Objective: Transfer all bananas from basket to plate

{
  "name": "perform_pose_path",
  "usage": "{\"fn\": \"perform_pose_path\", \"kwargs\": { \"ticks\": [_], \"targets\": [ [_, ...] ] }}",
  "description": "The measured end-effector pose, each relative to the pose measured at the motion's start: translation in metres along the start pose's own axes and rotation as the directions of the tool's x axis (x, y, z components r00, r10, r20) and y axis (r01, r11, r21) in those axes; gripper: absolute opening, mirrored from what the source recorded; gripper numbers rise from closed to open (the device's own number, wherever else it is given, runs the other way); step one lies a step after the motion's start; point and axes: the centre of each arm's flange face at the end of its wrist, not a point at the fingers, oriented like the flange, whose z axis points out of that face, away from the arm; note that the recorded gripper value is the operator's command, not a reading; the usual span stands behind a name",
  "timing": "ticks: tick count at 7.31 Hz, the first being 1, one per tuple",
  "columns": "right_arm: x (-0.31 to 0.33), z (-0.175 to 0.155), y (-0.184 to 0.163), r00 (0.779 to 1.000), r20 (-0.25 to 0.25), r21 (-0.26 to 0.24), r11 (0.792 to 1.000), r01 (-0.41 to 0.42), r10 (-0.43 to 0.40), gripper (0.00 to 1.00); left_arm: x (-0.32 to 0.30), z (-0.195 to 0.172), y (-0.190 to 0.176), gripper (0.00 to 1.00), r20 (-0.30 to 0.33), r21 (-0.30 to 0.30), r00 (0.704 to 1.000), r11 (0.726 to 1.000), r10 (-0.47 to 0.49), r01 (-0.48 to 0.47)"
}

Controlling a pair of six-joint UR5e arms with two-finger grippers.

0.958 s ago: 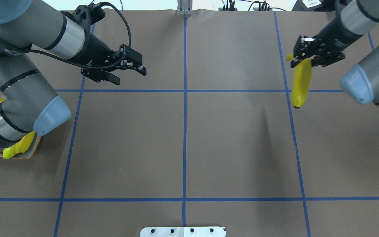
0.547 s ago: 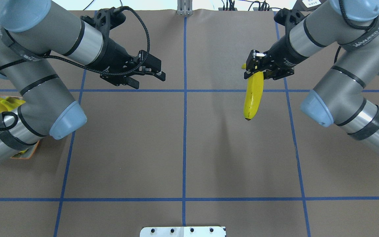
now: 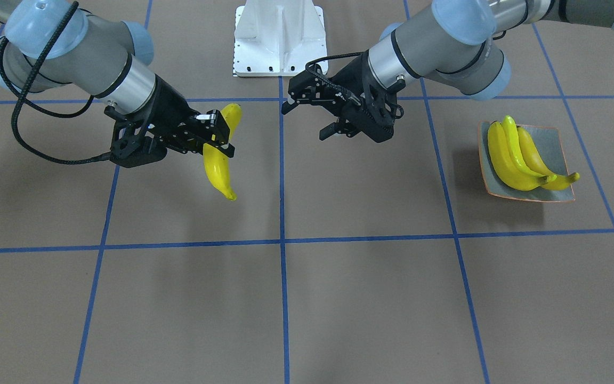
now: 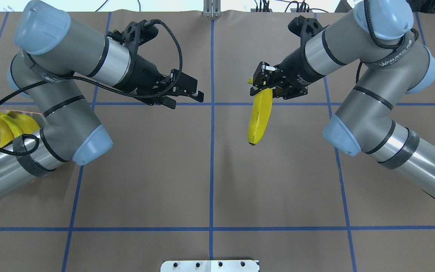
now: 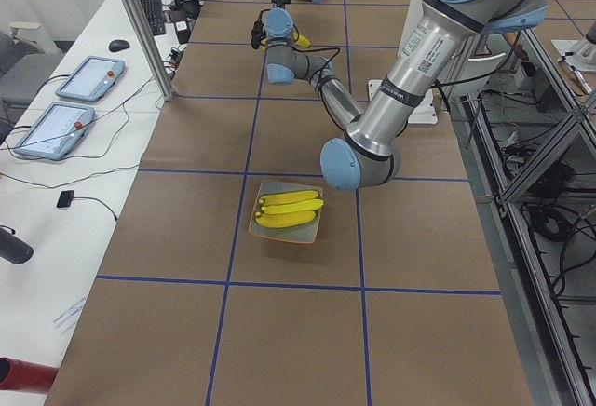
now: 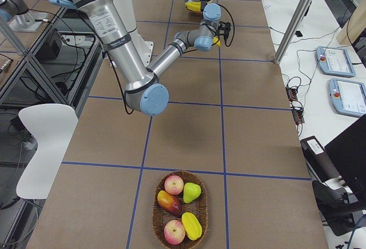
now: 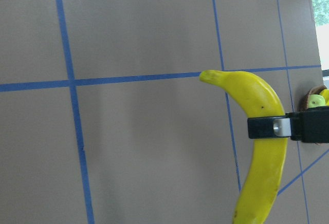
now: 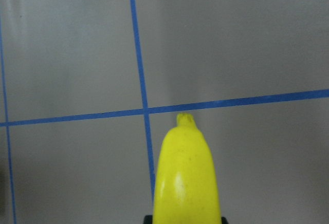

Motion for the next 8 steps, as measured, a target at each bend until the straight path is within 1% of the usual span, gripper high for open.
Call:
{"fn": "perform_pose_path", "kwargs": {
  "ticks": [1, 3, 5, 7, 8],
  "targets": [
    [-0.013, 0.007, 0.007, 1.000, 0.014, -0.009, 1.000, -0.002, 0.002, 0.00, 0.012, 0.006, 0.002, 0.99, -0.018, -0.002, 1.000, 1.000, 0.016, -0.016],
    [-0.040, 0.012, 0.014, 0.999, 0.039, -0.017, 1.000, -0.020, 0.021, 0.00, 0.025, 0.018, 0.008, 0.99, -0.034, -0.001, 0.999, 1.000, 0.029, -0.029],
    [-0.049, 0.013, 0.015, 0.998, 0.048, -0.018, 0.999, -0.026, 0.027, 0.00, 0.028, 0.023, 0.013, 0.99, -0.042, -0.006, 0.998, 0.999, 0.036, -0.037],
    [-0.054, 0.012, 0.015, 0.998, 0.053, -0.019, 1.000, -0.024, 0.025, 0.00, 0.032, 0.030, 0.022, 0.94, -0.062, -0.020, 0.997, 0.999, 0.049, -0.050],
    [-0.056, 0.012, 0.016, 0.998, 0.056, -0.020, 1.000, -0.023, 0.024, 0.00, 0.033, 0.034, 0.025, 0.94, -0.066, -0.027, 0.997, 0.998, 0.050, -0.052]
  ]
}}
